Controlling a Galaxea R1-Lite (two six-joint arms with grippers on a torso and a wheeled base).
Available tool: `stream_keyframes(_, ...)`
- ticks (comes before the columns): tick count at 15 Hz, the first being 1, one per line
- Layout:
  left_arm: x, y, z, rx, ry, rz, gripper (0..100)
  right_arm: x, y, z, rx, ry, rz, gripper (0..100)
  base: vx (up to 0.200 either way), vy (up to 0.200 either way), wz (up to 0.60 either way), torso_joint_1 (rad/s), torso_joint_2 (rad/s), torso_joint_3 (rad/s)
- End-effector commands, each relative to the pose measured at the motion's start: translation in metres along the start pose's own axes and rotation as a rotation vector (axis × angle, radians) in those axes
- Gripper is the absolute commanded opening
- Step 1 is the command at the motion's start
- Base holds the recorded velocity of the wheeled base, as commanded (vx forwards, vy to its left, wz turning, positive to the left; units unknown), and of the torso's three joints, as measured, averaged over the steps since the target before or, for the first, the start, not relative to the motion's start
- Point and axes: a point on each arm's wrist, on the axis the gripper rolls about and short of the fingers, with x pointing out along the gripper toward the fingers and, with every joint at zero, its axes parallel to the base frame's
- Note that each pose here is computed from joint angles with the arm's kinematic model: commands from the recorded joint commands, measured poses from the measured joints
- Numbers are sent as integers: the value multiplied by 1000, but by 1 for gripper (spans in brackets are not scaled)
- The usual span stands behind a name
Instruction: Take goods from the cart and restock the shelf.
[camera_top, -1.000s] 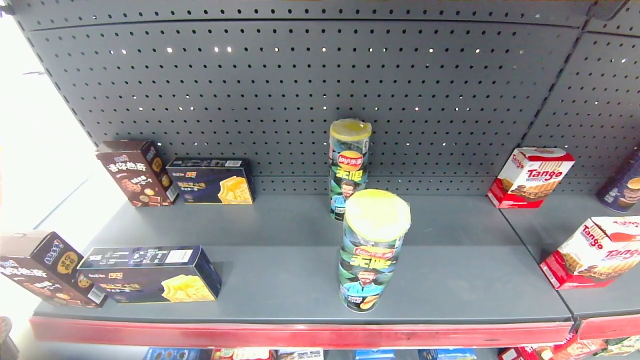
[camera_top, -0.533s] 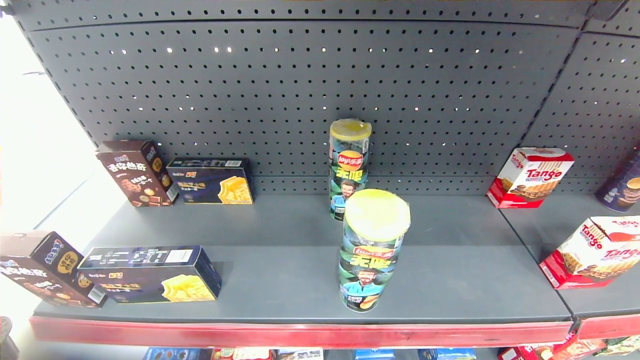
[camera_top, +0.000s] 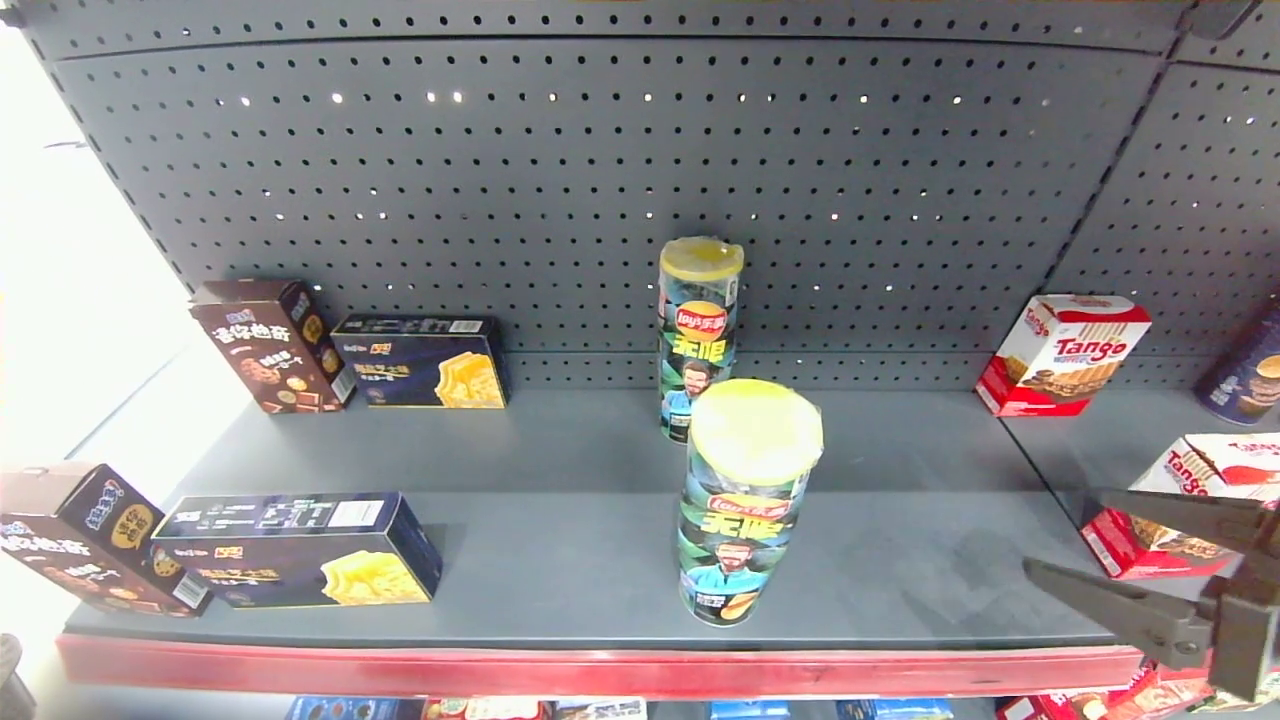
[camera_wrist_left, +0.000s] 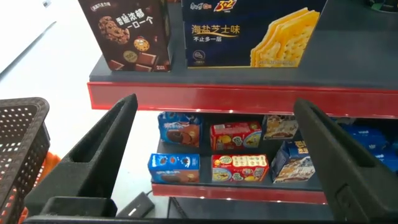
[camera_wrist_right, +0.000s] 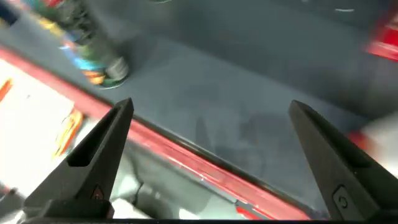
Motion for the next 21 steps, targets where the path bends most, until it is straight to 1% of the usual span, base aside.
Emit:
stream_keyframes(1, 0, 0, 0, 0, 2, 1, 100, 34, 9, -5, -27, 119, 67, 100, 0, 0, 0, 0, 0, 0)
stream_keyframes(2, 0, 0, 0, 0, 3, -1, 100, 43, 12, -6, -42, 141, 84, 100, 0, 0, 0, 0, 0, 0)
stream_keyframes(4, 0, 0, 0, 0, 2, -1, 100, 63, 18, -7, -65, 148, 117, 100, 0, 0, 0, 0, 0, 0)
stream_keyframes(11, 0, 0, 0, -2, 2, -1, 100, 99, 31, 2, -87, 166, 170, 100, 0, 0, 0, 0, 0, 0)
stream_keyframes(21, 0, 0, 0, -3, 3, -1, 100, 134, 38, 12, -96, 177, 186, 100, 0, 0, 0, 0, 0, 0)
